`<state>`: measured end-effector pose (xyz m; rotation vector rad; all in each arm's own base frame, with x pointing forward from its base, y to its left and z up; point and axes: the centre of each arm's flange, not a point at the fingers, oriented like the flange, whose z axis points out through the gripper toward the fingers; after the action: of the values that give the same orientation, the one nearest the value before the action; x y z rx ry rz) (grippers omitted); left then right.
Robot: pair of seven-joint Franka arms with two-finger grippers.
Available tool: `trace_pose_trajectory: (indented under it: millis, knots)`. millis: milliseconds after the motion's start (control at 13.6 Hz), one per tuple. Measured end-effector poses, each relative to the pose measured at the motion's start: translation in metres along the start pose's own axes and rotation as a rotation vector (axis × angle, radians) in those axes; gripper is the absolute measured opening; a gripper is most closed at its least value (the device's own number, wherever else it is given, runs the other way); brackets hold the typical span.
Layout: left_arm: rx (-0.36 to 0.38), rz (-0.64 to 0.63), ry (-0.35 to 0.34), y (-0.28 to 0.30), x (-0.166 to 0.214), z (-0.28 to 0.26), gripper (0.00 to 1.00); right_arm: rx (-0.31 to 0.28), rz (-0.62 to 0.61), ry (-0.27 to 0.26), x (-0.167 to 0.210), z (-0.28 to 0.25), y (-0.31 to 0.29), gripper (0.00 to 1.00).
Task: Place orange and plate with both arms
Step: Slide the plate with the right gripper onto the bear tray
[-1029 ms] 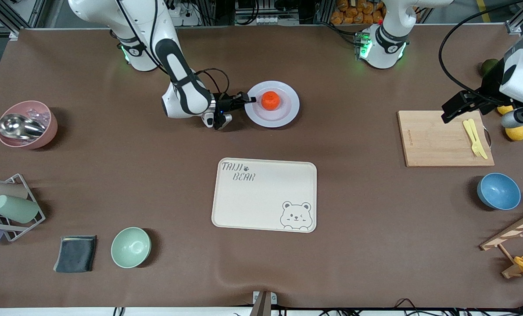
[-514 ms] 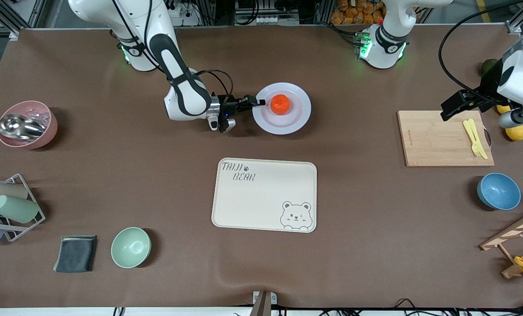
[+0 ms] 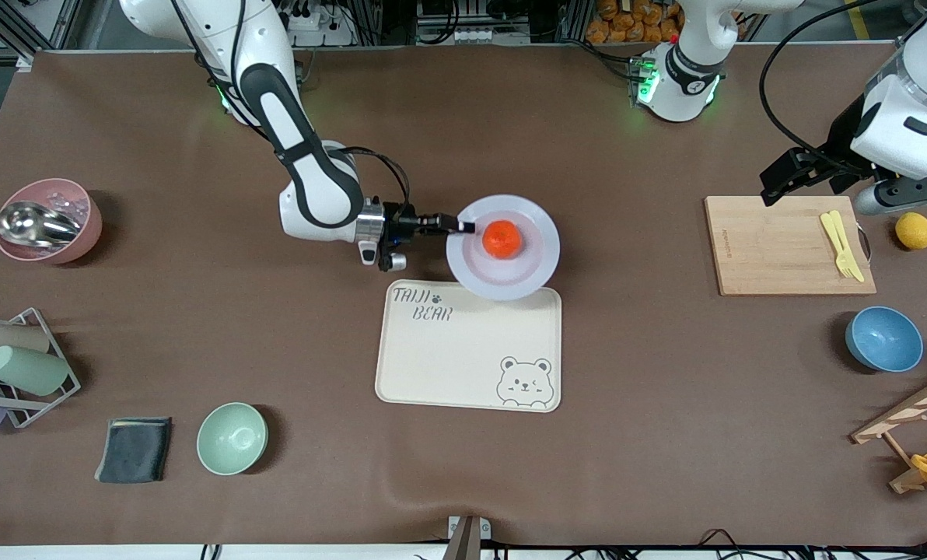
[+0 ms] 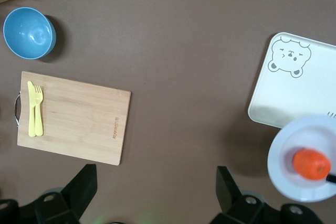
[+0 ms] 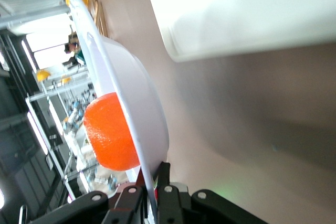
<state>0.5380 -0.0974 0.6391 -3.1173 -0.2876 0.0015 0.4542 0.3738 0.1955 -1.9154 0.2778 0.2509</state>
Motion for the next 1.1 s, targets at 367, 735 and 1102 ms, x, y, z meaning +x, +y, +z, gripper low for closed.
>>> trace_pose_trajectory:
  millis: [367,735,1102]
  knots:
    - [0.009,-0.013,-0.012,-0.007,0.005,0.006,1.00,-0.122,0.042,0.014,0.073,-0.020,-0.041,0.08]
    - [0.008,-0.007,-0.007,-0.004,0.004,0.004,1.00,-0.137,0.012,0.025,0.106,-0.017,-0.014,0.08]
    - [0.002,0.021,0.011,0.010,-0.005,-0.005,1.00,-0.102,-0.040,-0.031,0.133,-0.017,0.018,0.08]
